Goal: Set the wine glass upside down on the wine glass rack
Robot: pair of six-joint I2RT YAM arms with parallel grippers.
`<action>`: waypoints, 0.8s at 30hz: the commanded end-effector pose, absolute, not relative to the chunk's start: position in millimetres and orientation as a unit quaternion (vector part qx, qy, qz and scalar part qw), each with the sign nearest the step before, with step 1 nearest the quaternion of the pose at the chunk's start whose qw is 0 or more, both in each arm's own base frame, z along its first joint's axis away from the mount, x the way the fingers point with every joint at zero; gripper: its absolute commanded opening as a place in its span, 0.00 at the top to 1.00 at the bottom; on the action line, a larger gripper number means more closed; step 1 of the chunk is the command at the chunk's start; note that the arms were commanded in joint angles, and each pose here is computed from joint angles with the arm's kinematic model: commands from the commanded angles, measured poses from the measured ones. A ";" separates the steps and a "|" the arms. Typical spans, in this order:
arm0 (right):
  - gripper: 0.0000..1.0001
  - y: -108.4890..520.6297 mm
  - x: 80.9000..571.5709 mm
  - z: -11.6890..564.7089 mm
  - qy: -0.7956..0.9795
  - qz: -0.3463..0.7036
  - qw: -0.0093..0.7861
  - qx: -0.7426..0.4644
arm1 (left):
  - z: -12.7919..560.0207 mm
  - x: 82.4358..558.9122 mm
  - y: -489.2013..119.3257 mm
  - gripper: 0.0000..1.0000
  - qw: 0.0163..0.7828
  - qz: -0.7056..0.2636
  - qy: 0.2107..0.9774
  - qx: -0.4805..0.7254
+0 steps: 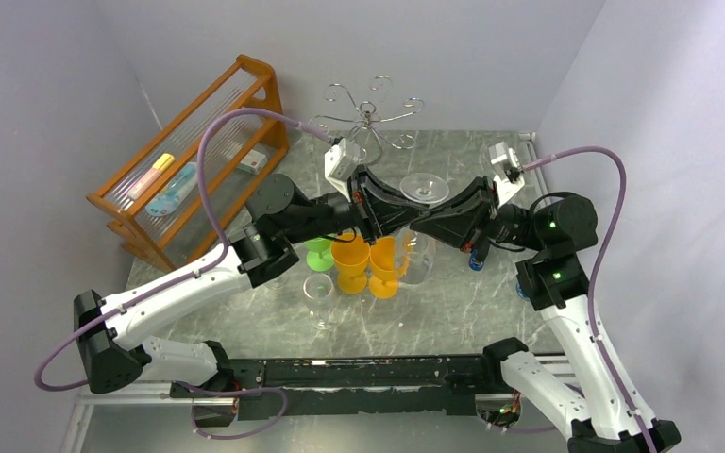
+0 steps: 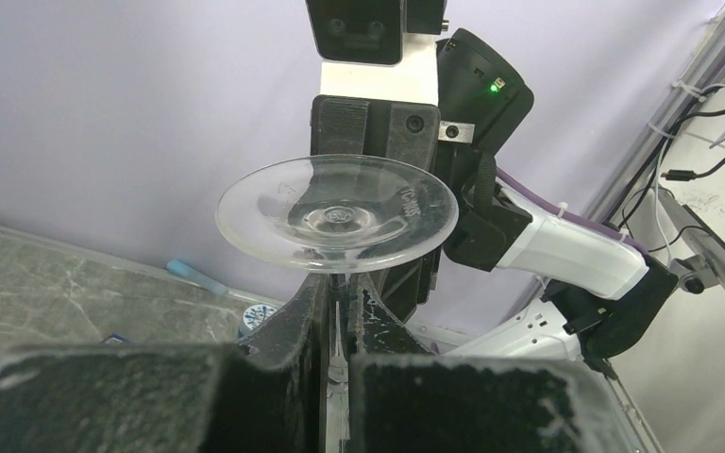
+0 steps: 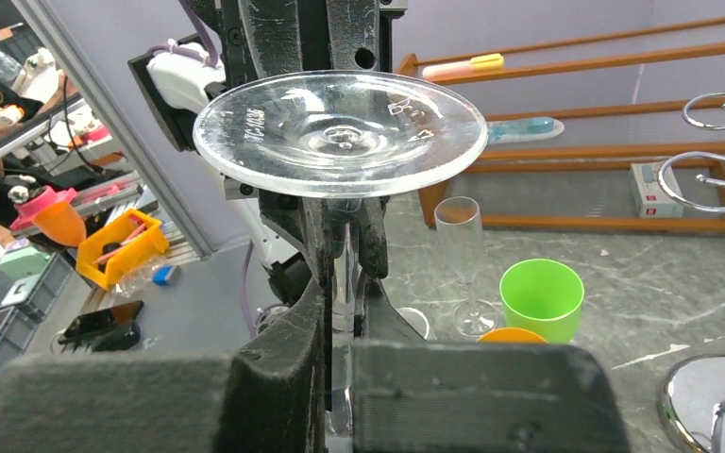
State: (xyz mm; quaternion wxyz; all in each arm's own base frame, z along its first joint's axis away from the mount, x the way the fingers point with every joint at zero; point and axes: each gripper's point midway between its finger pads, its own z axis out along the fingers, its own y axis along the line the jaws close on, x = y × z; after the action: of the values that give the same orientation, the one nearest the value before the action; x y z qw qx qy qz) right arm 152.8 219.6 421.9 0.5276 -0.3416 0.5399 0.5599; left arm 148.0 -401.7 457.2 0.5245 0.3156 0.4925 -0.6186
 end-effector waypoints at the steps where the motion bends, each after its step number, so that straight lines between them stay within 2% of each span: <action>1: 1.00 221.5 149.4 416.5 0.548 0.568 0.506 -0.348 | 496.7 139.6 -393.0 0.95 0.558 -0.645 0.424 0.303; 4: 1.00 219.7 151.9 419.1 0.547 0.559 0.521 -0.342 | 497.1 141.0 -392.7 0.94 0.560 -0.644 0.426 0.300; 5: 1.00 218.7 155.2 420.5 0.549 0.553 0.530 -0.334 | 496.7 142.8 -392.6 0.91 0.562 -0.642 0.430 0.296; 12: 1.00 202.9 186.1 433.5 0.563 0.500 0.608 -0.251 | 482.9 160.7 -387.2 0.36 0.579 -0.605 0.474 0.272; 14: 1.00 194.6 198.4 435.4 0.573 0.476 0.631 -0.218 | 473.6 170.0 -380.5 0.26 0.587 -0.583 0.500 0.255; 21: 1.00 142.4 255.7 423.1 0.628 0.342 0.696 -0.061 | 453.0 195.4 -321.0 0.06 0.634 -0.474 0.582 0.184; 24: 1.00 119.8 281.3 393.6 0.655 0.273 0.704 -0.012 | 447.4 201.1 -290.4 0.03 0.650 -0.421 0.611 0.165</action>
State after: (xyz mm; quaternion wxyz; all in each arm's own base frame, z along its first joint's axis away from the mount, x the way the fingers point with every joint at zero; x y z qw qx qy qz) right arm 241.7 163.8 419.0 0.6697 -0.1082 0.6210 0.3926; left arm 181.0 -333.6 462.7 0.6157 0.2063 0.5565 -0.5183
